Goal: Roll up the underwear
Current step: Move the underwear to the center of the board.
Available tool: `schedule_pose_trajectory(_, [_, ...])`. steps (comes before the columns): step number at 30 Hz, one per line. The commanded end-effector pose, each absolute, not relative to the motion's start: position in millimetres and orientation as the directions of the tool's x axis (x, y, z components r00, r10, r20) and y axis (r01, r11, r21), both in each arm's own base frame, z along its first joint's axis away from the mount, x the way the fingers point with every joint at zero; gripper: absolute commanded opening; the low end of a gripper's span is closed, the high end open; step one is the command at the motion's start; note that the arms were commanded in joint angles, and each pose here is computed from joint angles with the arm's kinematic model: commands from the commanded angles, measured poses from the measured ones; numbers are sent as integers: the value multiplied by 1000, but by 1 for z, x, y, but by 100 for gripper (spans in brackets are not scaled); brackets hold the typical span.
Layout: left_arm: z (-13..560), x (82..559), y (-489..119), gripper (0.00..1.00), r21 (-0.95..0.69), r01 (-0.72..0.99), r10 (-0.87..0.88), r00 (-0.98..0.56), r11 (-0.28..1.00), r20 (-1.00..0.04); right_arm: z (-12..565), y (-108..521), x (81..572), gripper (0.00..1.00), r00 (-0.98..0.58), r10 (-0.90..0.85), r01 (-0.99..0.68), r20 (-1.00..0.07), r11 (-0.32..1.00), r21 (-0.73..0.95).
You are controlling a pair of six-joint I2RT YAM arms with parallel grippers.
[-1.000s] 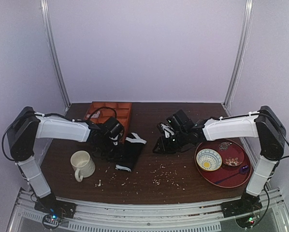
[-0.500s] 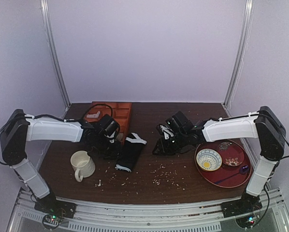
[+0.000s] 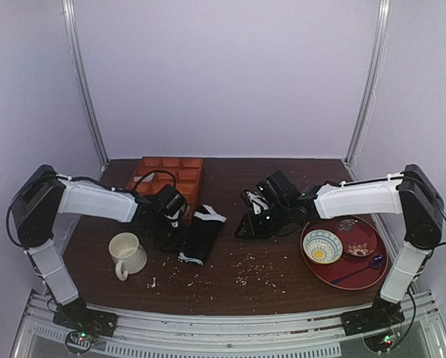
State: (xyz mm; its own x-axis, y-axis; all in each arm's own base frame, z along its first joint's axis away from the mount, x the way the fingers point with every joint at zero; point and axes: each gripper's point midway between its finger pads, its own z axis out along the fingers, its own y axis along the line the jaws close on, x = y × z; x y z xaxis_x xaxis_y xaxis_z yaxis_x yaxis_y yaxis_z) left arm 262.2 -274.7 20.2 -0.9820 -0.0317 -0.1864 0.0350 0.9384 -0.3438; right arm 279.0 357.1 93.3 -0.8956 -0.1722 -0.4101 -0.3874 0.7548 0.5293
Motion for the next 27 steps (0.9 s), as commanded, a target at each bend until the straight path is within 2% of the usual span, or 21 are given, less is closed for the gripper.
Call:
schedule_pose_trajectory(1, [7, 252, -275, 30, -378, 0, -52, -990, 926, -129, 97, 352, 273, 27, -877, -211, -425, -431, 758, 494])
schedule_pose_trajectory(5, [7, 244, -279, 18, -409, -41, -83, -993, 912, -84, 98, 354, 270, 27, -862, -245, -460, -445, 748, 479])
schedule_pose_trajectory(7, [8, 239, -281, 16, -417, -62, -97, -993, 907, -63, 99, 356, 268, 26, -847, -272, -488, -457, 740, 463])
schedule_pose_trajectory(15, [12, 217, -298, 19, -399, -119, -134, -991, 909, -9, 111, 367, 254, 26, -674, -427, -678, -603, 682, 276])
schedule_pose_trajectory(19, [8, 206, -308, 21, -390, -135, -144, -990, 911, 6, 118, 376, 241, 27, -503, -515, -782, -694, 614, 111])
schedule_pose_trajectory(22, [4, 201, -312, 21, -388, -143, -150, -989, 911, 15, 115, 382, 231, 29, -384, -604, -830, -699, 557, -25])
schedule_pose_trajectory(27, [-2, 196, -306, 24, -381, -158, -162, -987, 911, 22, 99, 389, 217, 30, -311, -675, -867, -668, 490, -91])
